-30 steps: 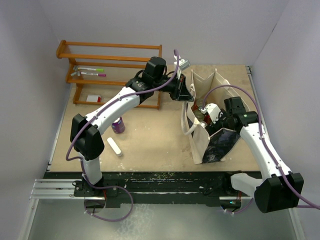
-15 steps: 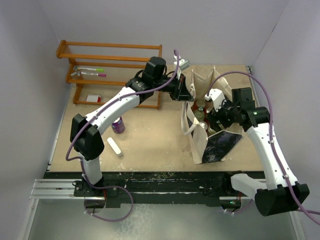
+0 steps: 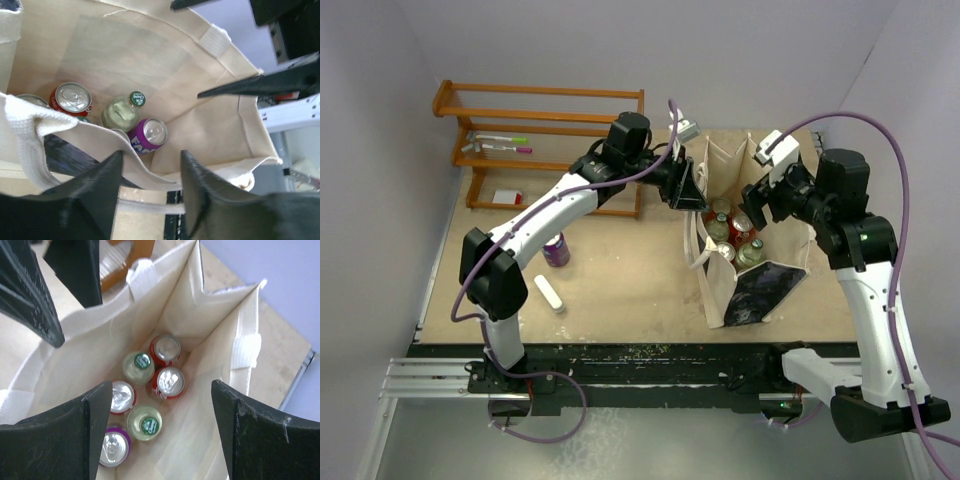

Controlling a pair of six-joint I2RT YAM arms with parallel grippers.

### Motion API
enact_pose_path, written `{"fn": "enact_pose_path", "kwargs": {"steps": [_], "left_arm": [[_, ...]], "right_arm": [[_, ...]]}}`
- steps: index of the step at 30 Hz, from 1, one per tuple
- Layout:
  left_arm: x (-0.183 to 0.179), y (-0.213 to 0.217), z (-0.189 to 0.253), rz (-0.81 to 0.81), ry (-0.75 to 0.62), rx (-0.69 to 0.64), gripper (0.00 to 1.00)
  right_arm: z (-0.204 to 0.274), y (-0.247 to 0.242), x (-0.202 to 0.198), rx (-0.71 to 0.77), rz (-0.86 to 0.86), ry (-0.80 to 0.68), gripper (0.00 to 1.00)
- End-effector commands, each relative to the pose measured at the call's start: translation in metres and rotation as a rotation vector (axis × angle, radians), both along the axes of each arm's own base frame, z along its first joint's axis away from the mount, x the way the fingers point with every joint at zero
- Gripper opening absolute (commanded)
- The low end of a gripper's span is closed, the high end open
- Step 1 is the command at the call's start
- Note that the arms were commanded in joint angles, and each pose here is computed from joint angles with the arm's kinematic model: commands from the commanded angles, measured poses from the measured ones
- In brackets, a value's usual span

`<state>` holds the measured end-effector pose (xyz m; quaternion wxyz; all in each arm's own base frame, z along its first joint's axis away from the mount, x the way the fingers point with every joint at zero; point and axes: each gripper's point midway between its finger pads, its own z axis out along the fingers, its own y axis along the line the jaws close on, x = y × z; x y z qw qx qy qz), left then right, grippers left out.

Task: Place the beverage into the canvas bag
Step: Place the drink in the canvas bag, then move the drink to the center of the board.

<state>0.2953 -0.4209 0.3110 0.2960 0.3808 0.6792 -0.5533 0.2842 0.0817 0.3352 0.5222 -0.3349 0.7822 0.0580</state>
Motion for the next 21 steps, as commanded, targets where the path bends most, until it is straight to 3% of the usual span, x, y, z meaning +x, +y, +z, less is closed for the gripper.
{"fn": "enact_pose_path", "kwargs": {"steps": [1, 5, 9, 14, 18, 21], "left_arm": [[-0.013, 0.021, 0.053, -0.059, -0.157, -0.088, 0.66], [-0.014, 0.048, 0.068, -0.045, -0.288, -0.072, 0.82], [-0.001, 0.09, 0.076, 0.053, -0.422, 0.0, 0.91], [0.024, 0.161, 0.061, 0.267, -0.572, 0.222, 1.0], [0.039, 0.217, 0.028, 0.435, -0.579, 0.437, 0.99], [0.049, 0.263, -0.002, 0.553, -0.476, 0.563, 0.99]], "right_arm": [[0.052, 0.019, 0.006, 0.091, 0.081, -0.149, 0.81], [0.068, 0.031, 0.005, 0.123, 0.15, -0.177, 0.8], [0.078, 0.038, 0.005, 0.146, 0.185, -0.186, 0.8], [0.082, 0.042, 0.0, 0.158, 0.21, -0.177, 0.8], [0.079, 0.045, -0.002, 0.158, 0.232, -0.156, 0.8], [0.078, 0.046, -0.002, 0.159, 0.238, -0.151, 0.8]]}}
